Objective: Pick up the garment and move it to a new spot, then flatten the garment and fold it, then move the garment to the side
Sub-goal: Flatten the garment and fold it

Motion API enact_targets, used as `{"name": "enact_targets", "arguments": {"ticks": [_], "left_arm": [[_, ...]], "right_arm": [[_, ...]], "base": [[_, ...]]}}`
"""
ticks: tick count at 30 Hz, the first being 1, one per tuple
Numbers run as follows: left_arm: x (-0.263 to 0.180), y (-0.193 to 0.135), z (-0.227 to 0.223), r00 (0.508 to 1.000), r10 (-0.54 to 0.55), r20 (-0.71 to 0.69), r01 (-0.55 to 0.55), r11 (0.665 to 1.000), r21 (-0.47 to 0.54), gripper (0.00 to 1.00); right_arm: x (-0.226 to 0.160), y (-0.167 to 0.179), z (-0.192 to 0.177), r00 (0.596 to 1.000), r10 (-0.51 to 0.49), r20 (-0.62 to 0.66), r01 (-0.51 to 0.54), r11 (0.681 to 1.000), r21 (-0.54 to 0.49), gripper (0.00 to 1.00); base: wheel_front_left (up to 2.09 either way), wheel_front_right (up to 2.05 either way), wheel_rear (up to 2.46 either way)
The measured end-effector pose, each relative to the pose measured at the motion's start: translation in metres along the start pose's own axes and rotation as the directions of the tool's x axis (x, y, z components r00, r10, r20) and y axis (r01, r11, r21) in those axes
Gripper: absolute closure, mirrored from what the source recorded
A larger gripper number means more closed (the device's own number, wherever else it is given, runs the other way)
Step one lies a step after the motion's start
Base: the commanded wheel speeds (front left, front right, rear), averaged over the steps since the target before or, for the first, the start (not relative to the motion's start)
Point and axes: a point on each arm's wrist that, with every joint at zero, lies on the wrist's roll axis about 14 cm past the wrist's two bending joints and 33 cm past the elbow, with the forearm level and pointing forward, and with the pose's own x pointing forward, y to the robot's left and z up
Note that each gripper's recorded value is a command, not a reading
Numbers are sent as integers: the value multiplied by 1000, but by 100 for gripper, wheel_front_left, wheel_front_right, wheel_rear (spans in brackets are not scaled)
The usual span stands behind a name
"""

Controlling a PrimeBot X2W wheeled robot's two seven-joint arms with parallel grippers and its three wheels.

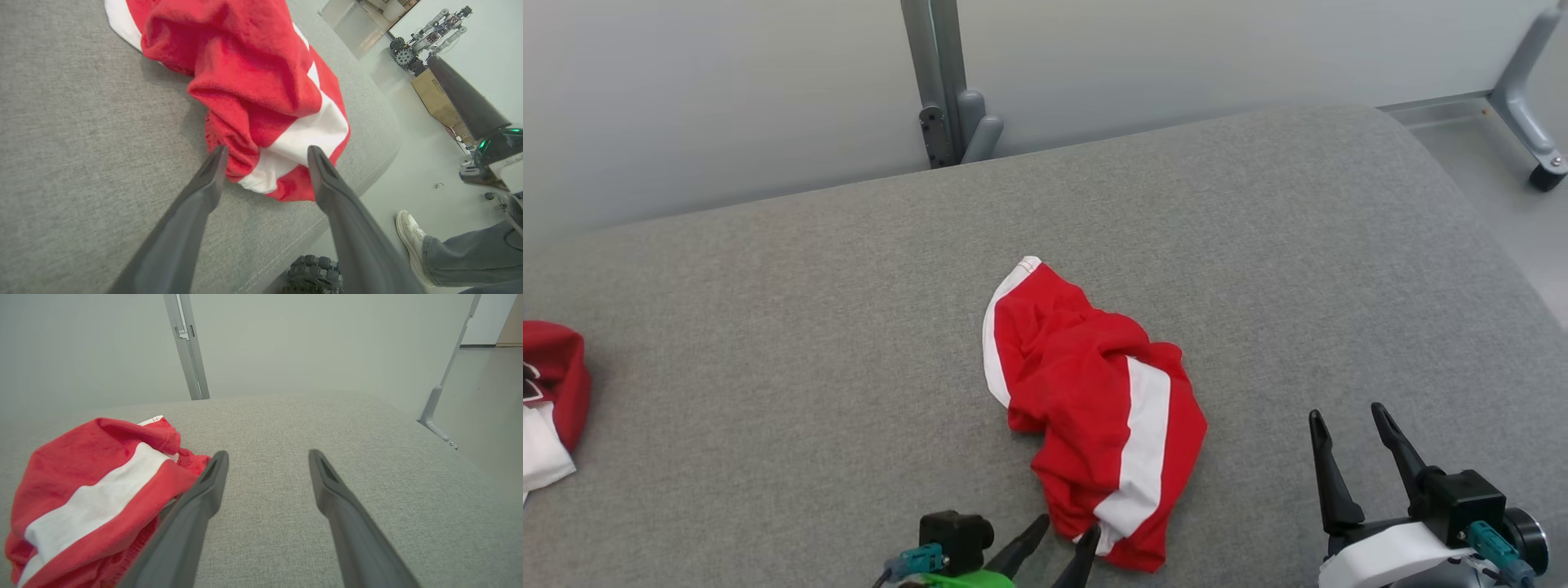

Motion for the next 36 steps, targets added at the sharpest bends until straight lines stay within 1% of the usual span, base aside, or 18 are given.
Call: {"name": "enact_targets", "arguments": {"ticks": [6, 10, 14, 17, 18, 19, 20, 23, 26, 31, 36], "left_arm": [[11, 5, -28, 989, 17, -148, -19, 1000, -14, 0], [12, 15, -46, 974, 51, -222, -57, 998, -20, 0], [18, 20, -47, 972, 63, -227, -68, 998, -11, 0], [23, 17, -41, 979, 48, -198, -60, 997, -53, 0], [24, 16, -41, 979, 44, -197, -56, 997, -54, 8], [24, 15, -42, 978, 41, -203, -53, 997, -52, 49], [25, 15, -43, 977, 39, -208, -50, 998, -49, 100], [26, 17, -44, 977, 40, -209, -53, 997, -57, 100], [28, 21, -32, 985, 43, -166, -52, 998, -47, 100], [27, 24, 15, 999, 17, -43, -17, 1000, -21, 100], [9, 25, 82, 996, -9, 84, 3, 997, 78, 100]], "right_arm": [[-7, -13, 0, 999, -45, -3, 45, 999, 3, 0], [-10, -20, -2, 998, -68, -9, 68, 998, 0, 0], [-10, -22, -5, 997, -74, -19, 74, 997, -2, 0], [-9, -22, -5, 997, -74, -20, 74, 997, -2, 0], [-9, -21, -5, 997, -73, -21, 73, 997, -2, 0], [-9, -21, -5, 997, -73, -21, 73, 997, -2, 0], [-8, -21, -5, 997, -72, -22, 72, 997, -3, 0], [-7, -21, -6, 997, -70, -24, 70, 998, -3, 0], [-6, -20, -6, 997, -67, -23, 67, 998, -3, 0], [-6, -20, -6, 998, -67, -22, 67, 998, -1, 0], [-5, -14, -7, 999, -48, -23, 49, 999, 9, 0]], "base": [[0, 0, 0], [0, 0, 0], [0, 0, 0], [0, 0, 0], [0, 0, 0], [0, 0, 0], [0, 0, 0], [0, 0, 0], [0, 0, 0], [0, 0, 0], [0, 0, 0]]}}
